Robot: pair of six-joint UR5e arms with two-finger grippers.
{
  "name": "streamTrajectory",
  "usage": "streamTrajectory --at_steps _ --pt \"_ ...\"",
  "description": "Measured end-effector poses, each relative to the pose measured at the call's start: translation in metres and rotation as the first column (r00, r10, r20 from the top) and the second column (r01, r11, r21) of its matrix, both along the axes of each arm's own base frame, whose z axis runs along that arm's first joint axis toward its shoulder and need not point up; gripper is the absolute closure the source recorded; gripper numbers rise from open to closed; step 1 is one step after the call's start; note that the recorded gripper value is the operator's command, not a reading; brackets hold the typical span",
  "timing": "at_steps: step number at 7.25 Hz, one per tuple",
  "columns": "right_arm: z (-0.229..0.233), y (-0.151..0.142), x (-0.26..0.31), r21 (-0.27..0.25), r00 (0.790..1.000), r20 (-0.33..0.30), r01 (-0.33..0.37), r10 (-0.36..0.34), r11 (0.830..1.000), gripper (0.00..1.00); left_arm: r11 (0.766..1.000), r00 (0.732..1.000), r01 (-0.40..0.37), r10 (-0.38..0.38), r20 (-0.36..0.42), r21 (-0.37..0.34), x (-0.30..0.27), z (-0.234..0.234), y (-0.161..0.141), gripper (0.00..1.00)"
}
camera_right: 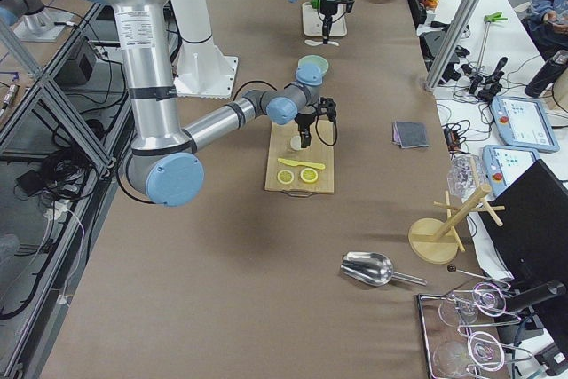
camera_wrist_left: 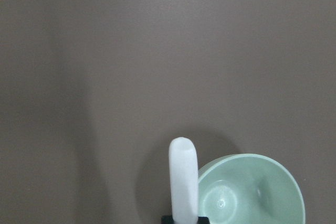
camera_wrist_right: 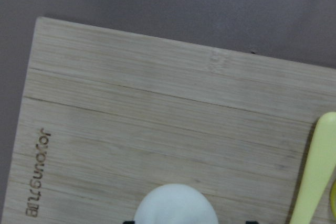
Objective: Put spoon and bun in bowl
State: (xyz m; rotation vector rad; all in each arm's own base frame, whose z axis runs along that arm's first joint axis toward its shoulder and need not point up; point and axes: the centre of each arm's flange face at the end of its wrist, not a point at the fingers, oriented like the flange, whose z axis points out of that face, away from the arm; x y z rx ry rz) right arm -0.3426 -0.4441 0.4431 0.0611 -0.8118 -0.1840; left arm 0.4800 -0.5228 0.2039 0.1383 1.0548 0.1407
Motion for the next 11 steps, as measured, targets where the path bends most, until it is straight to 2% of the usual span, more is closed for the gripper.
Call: streamTrajectory --at_steps 1,2,5,8,9,10,11 --pt "0.002 0.001 -0.001 -0.003 1.0 0.002 0.003 -0.003 1.0 0.96 1.0 1.0 0.006 -0.006 -0.006 -0.005 0.008 -0.009 0.005 1.0" --pt "0.002 0.002 -0.002 -0.007 1.0 0.005 0.008 -0.008 1.0 1.0 1.0 1.0 0.008 -0.008 -0.011 -0.01 0.014 -0.015 0.009 1.0" --pt "-0.004 0.006 -0.003 -0.014 0.999 0.025 0.027 -0.026 1.0 1.0 1.0 1.0 0.021 -0.021 -0.007 -0.007 0.025 -0.022 0.006 1.0" --pt "-0.045 -0.005 -0.007 0.017 0.996 0.086 0.029 -0.03 0.999 1.0 0.999 0.999 0.033 -0.033 0.007 0.005 0.034 -0.017 0.001 1.0" --pt "-0.061 -0.011 -0.012 0.019 0.995 0.103 0.014 -0.016 1.0 1.0 0.999 0.999 0.044 -0.044 0.005 0.023 0.043 -0.013 0.002 0.26" --pt "-0.08 -0.017 -0.019 0.008 0.992 0.125 -0.011 0.01 1.0 1.0 0.998 0.998 0.055 -0.055 0.0 0.041 0.052 -0.009 0.003 0.02" --pt "-0.104 -0.024 -0.03 -0.008 0.988 0.15 -0.037 0.038 0.999 1.0 0.997 0.998 0.063 -0.062 -0.007 0.054 0.055 -0.008 0.004 0.01"
